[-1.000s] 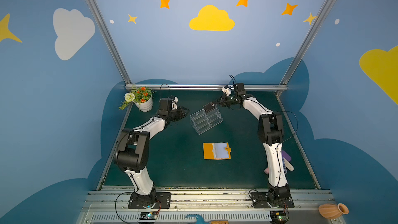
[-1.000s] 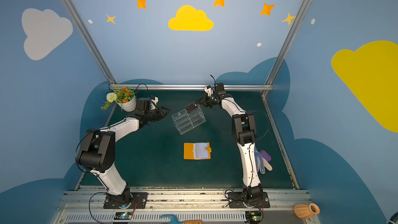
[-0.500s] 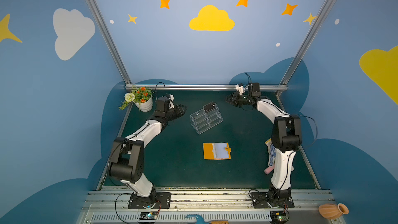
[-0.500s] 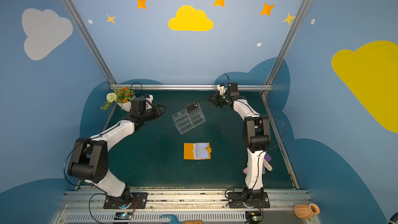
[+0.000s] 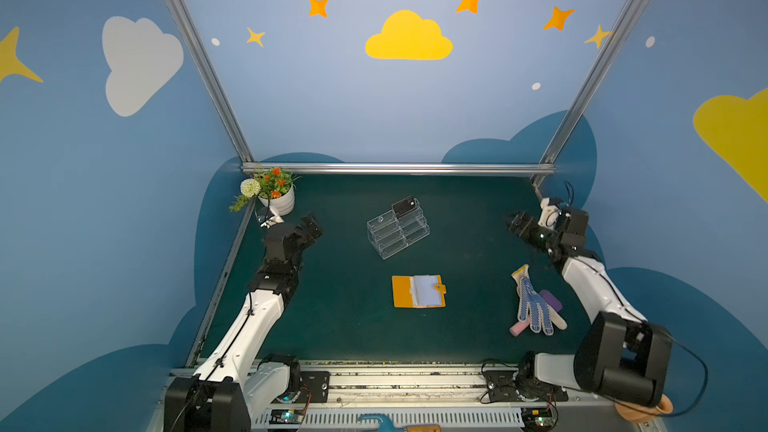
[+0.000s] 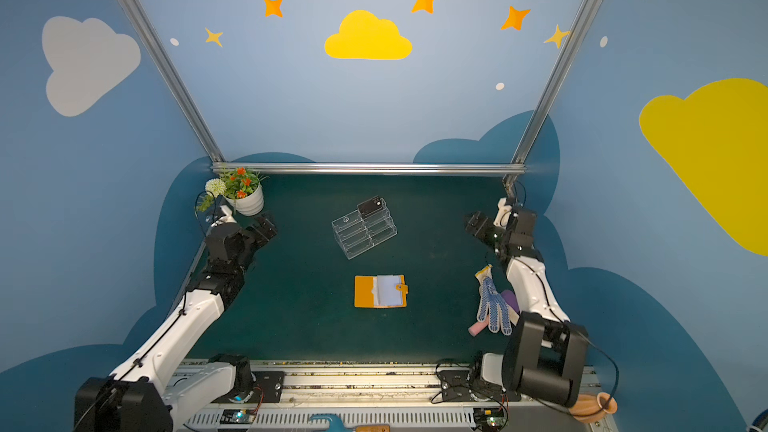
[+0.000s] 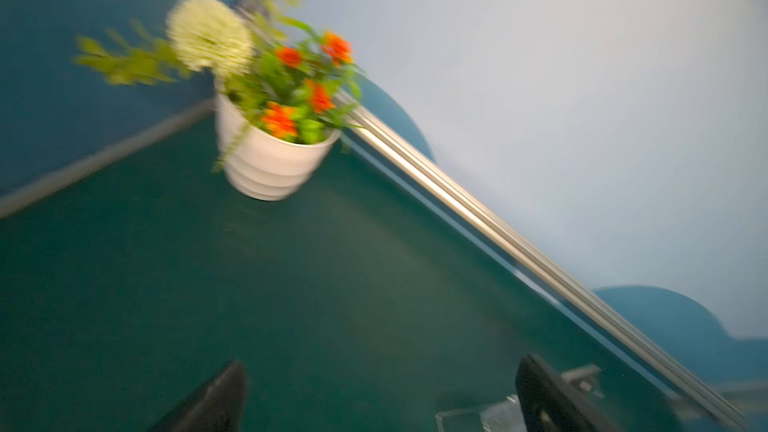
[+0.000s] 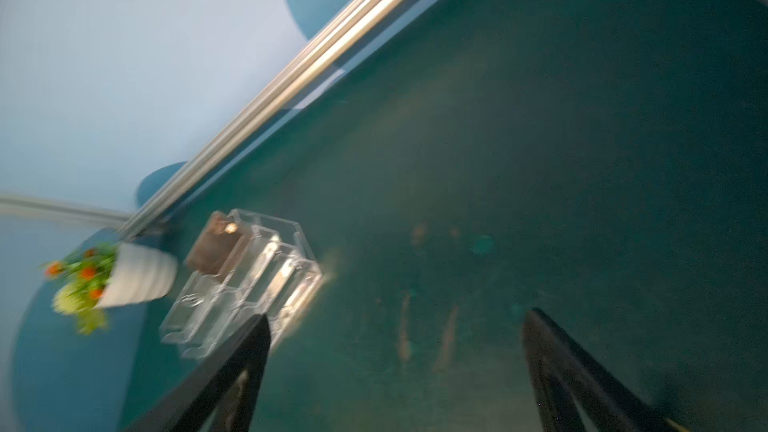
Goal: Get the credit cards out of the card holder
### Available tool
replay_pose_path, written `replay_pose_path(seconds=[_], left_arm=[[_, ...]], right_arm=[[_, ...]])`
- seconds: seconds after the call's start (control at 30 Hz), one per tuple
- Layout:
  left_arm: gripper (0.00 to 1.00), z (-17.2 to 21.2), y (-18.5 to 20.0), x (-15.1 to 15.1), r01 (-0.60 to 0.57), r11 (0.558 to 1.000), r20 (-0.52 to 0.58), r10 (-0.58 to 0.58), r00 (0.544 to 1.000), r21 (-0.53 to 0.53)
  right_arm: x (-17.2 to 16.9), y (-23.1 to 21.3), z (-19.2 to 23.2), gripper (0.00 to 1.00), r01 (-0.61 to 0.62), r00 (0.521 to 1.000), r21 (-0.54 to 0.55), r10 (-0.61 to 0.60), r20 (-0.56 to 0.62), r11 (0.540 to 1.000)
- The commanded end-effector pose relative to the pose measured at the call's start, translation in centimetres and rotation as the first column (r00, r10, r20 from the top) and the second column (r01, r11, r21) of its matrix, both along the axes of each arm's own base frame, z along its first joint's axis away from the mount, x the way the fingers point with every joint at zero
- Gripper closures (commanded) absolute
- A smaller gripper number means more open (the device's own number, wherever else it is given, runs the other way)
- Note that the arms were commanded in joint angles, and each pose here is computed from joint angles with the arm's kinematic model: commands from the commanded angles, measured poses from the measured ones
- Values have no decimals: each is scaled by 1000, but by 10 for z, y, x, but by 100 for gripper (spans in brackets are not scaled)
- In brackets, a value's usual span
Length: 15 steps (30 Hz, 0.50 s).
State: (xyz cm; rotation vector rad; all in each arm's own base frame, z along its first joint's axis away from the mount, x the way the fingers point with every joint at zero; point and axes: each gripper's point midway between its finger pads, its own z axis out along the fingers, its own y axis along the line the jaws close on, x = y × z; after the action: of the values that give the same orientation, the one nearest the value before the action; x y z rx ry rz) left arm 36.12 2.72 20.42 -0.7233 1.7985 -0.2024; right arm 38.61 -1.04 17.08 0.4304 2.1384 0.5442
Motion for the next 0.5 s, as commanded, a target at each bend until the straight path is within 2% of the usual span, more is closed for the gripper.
replay_pose_path(seconds=[0.0,0.07,0.17,0.3,0.4,0.47], left_arm=[[0,-13,44,-9,-176,970,-11,180,984,165],[0,-27,49,-8,-160,958,-32,173,984,238],[0,-54,46,-5,-95,949,-82,125,989,301],[0,-92,35,5,0,947,-122,41,992,321],[0,-95,23,17,89,937,-132,-47,990,338],[0,-112,20,23,124,939,-145,-80,986,322]], right_arm=[[-13,-35,-22,5,95,995,-270,-79,69,958],[-22,-41,-39,5,116,989,-363,-72,131,925],[-25,-46,-55,4,157,978,-359,-94,189,920],[-12,-23,-62,5,28,985,-360,36,171,933],[-8,-9,-60,4,14,970,-320,65,234,947],[-1,4,-60,4,-7,957,-367,113,266,930]])
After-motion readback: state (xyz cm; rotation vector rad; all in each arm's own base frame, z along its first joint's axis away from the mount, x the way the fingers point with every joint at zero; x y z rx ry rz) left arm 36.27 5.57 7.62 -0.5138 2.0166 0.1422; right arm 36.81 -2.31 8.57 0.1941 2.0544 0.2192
